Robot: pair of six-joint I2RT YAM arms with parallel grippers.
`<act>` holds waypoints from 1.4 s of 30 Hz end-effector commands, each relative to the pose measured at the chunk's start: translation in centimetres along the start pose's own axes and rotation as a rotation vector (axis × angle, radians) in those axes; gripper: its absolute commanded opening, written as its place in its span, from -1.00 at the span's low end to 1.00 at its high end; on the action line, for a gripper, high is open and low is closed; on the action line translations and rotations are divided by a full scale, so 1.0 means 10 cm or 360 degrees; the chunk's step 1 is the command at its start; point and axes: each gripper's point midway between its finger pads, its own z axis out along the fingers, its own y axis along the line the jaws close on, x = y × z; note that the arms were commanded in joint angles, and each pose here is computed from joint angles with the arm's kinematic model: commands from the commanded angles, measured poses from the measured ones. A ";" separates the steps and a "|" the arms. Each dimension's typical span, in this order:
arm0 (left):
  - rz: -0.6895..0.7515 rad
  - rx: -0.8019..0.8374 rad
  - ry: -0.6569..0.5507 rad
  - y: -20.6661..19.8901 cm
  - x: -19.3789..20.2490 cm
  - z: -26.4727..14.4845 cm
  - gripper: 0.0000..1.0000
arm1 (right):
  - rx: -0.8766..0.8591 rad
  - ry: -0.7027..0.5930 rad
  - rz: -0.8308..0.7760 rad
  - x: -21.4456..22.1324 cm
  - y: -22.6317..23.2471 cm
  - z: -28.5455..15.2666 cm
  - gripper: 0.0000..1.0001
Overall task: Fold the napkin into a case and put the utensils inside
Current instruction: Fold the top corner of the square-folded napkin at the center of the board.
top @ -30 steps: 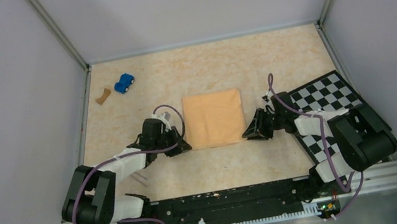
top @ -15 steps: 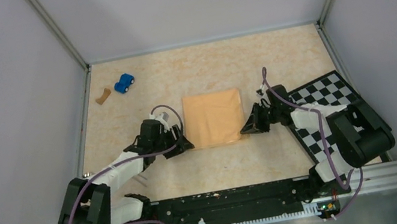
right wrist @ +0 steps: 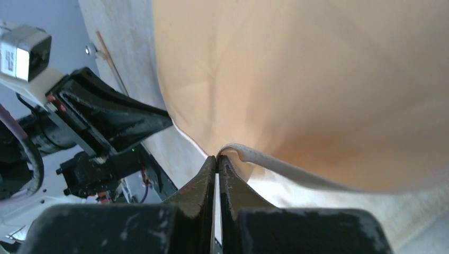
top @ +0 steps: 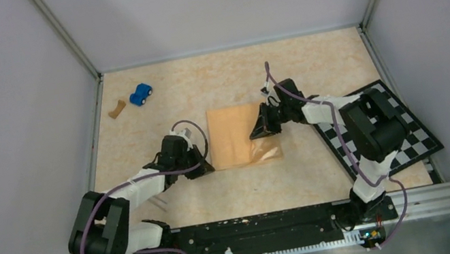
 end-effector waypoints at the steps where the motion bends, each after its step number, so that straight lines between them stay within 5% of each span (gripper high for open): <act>1: 0.0034 -0.0052 0.0002 0.10 0.03 0.05 -0.62 | -0.0137 -0.0054 -0.0097 -0.35 0.32 0.21 -1.00; 25: 0.0045 -0.0076 0.0111 0.19 0.19 0.10 -0.81 | -0.0344 -0.0149 -0.0083 -1.15 0.73 0.99 -1.00; 42: 0.0044 -0.0079 0.0133 0.22 0.26 0.09 -0.84 | -0.0401 -0.0113 -0.0076 -1.24 0.72 1.29 -1.00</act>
